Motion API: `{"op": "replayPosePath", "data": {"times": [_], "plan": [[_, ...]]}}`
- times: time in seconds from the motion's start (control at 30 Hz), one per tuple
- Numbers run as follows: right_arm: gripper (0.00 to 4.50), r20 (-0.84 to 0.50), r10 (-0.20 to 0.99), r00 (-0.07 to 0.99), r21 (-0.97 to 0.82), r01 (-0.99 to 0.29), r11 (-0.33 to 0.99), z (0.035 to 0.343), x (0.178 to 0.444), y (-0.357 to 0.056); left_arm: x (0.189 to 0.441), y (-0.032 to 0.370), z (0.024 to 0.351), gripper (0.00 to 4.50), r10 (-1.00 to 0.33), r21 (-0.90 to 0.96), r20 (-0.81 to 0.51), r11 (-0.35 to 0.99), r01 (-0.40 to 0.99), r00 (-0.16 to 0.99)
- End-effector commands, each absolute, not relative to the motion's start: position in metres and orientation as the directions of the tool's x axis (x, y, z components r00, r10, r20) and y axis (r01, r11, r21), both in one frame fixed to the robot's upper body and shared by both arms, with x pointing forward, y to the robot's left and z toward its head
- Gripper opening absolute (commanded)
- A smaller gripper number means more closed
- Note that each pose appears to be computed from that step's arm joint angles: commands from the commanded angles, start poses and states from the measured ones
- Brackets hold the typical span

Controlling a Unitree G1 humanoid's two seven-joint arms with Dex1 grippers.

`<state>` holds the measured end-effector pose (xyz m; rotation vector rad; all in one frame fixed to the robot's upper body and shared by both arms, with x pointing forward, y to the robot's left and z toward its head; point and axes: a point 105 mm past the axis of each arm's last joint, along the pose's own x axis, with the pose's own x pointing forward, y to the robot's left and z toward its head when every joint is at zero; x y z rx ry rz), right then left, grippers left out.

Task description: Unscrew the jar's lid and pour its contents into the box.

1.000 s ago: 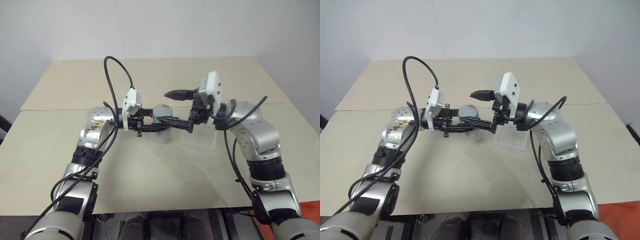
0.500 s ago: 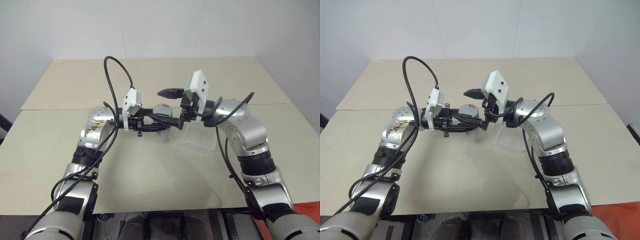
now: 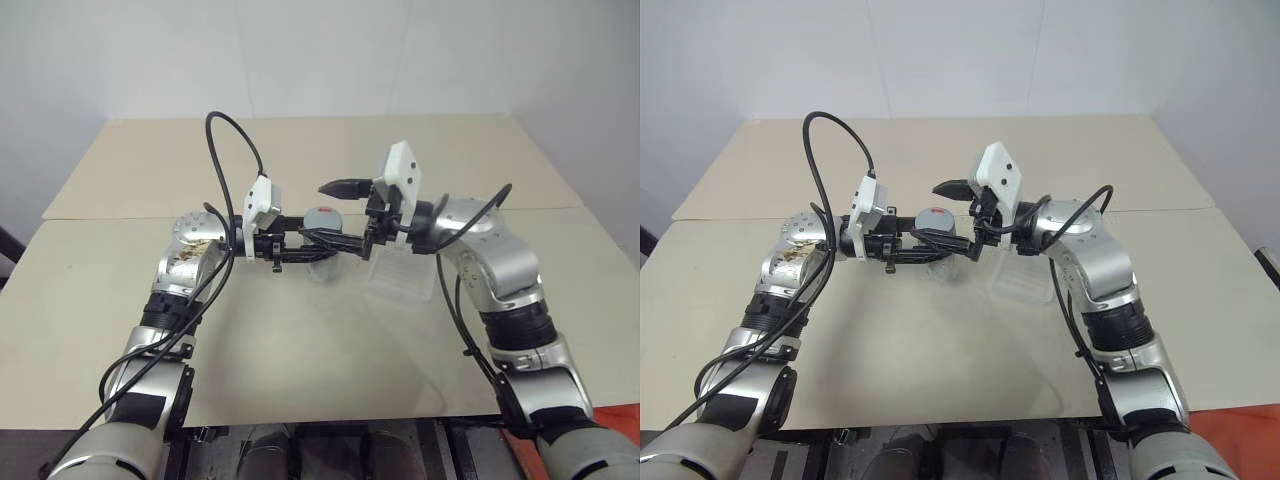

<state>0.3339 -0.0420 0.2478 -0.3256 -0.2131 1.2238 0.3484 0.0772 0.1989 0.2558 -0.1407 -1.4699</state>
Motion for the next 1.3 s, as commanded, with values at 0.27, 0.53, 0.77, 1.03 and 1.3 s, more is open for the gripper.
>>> {"op": "replayPosePath", "data": {"times": [0.27,0.53,0.77,1.03,1.3], "plan": [[4.47,0.033,0.893,0.449,-0.377,-0.822,0.427,0.26,0.344,-0.078,0.344,0.079,0.213,2.04,-0.996,0.311,-0.059,0.04,0.95,0.061],[4.47,0.028,0.886,0.464,-0.378,-0.815,0.439,0.259,0.343,-0.087,0.343,0.079,0.213,2.04,-0.997,0.309,-0.063,0.031,0.95,0.053],[4.47,0.022,0.883,0.469,-0.379,-0.813,0.441,0.258,0.341,-0.091,0.344,0.079,0.212,2.04,-0.997,0.307,-0.062,0.03,0.951,0.052],[4.47,0.068,0.913,0.402,-0.37,-0.84,0.397,0.274,0.325,-0.09,0.345,0.078,0.209,2.04,-0.997,0.3,-0.059,0.039,0.953,0.059],[4.47,0.033,0.943,0.33,-0.395,-0.863,0.316,0.27,0.311,-0.06,0.347,0.074,0.21,2.04,-0.997,0.3,-0.051,0.043,0.953,0.06]]}}
